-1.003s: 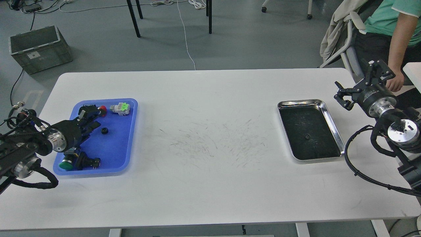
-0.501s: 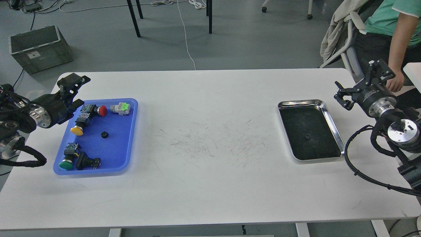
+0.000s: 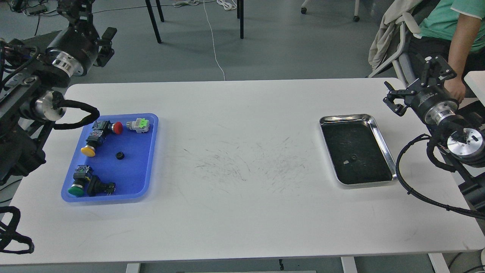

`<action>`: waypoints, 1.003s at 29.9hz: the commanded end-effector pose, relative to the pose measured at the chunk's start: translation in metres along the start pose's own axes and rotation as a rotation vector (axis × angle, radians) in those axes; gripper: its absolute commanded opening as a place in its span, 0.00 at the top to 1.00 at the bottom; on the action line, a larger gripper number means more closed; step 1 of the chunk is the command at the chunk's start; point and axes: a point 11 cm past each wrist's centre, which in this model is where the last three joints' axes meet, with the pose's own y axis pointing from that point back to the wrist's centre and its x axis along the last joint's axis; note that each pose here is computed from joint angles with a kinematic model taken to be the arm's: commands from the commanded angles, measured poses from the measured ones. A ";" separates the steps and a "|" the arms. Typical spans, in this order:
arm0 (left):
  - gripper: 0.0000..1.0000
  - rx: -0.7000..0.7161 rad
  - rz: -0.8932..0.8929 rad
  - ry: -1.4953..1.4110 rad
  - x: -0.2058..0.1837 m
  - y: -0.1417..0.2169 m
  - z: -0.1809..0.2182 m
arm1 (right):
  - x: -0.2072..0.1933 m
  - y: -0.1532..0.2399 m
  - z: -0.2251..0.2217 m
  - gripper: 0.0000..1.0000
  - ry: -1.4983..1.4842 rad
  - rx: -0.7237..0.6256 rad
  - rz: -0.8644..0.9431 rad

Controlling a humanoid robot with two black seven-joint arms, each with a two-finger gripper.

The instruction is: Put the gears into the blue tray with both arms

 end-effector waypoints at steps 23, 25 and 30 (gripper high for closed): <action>0.02 0.051 0.103 0.319 0.029 0.008 -0.042 | -0.071 0.080 -0.008 0.02 1.761 -0.587 -0.458; 0.02 0.054 0.106 0.320 0.030 0.010 -0.044 | -0.061 0.079 0.008 0.02 1.814 -0.642 -0.487; 0.02 0.057 0.107 0.316 0.030 0.010 -0.045 | -0.037 0.082 0.039 0.01 1.846 -0.790 -0.498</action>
